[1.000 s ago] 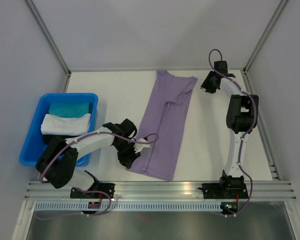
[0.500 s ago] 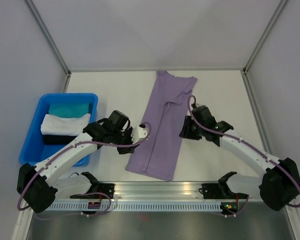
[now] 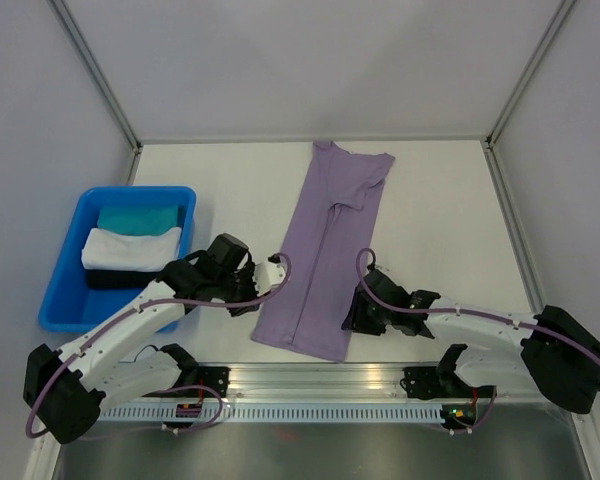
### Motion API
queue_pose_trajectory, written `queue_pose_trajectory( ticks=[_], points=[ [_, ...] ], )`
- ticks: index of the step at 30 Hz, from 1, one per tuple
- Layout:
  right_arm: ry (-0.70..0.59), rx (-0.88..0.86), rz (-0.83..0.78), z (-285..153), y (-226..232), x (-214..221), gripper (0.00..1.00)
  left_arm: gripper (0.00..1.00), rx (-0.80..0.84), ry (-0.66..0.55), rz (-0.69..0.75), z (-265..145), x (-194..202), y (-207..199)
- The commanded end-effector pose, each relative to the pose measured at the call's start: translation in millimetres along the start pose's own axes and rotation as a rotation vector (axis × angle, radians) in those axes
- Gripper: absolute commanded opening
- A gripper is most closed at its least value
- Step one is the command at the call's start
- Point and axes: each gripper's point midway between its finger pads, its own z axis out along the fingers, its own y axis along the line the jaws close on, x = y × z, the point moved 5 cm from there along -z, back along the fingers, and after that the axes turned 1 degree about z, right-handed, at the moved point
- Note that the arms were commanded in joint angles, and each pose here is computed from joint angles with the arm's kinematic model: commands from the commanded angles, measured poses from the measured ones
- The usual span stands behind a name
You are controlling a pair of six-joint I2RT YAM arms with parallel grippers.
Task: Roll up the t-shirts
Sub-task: Fold the tshirt
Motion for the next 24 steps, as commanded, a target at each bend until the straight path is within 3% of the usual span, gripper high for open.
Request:
queue_pose_trajectory(
  ticks=[1,4,5,8,17,19,22,23,24],
  points=[
    [-0.036,-0.065,0.064,13.7,10.6,-1.1,0.41,0.38,-0.033,-0.02,-0.028,-0.4,0.5,1.1],
    [-0.031,-0.03,0.055,16.3,4.3,0.5,0.22,0.38,-0.037,-0.021,-0.024,-1.0,1.2,1.1],
    [-0.038,-0.013,0.049,15.0,2.1,-0.5,0.11,0.38,-0.037,-0.021,-0.024,-1.0,1.6,0.9],
    [-0.081,0.054,0.024,6.6,-9.5,-5.0,0.0,0.38,-0.027,-0.022,-0.014,-0.3,2.5,-0.4],
    [-0.087,0.118,0.018,-15.0,-42.1,-16.4,0.0,0.4,0.032,-0.109,0.066,-10.7,-14.1,-6.5],
    [-0.075,0.14,0.006,-17.8,-45.8,-16.6,0.03,0.4,0.026,-0.131,0.097,-16.4,-20.3,-4.9],
    [-0.075,0.132,-0.042,-28.7,-40.9,-22.8,0.36,0.41,0.022,-0.156,0.129,-22.4,-28.4,-3.0],
    [-0.106,0.106,-0.055,-38.9,-27.0,-34.5,0.52,0.42,0.03,-0.153,0.127,-23.4,-29.4,-3.9],
    [-0.111,0.127,-0.093,-48.8,-27.1,-39.7,0.56,0.43,0.04,-0.153,0.129,-24.8,-33.5,-2.9]
  ],
)
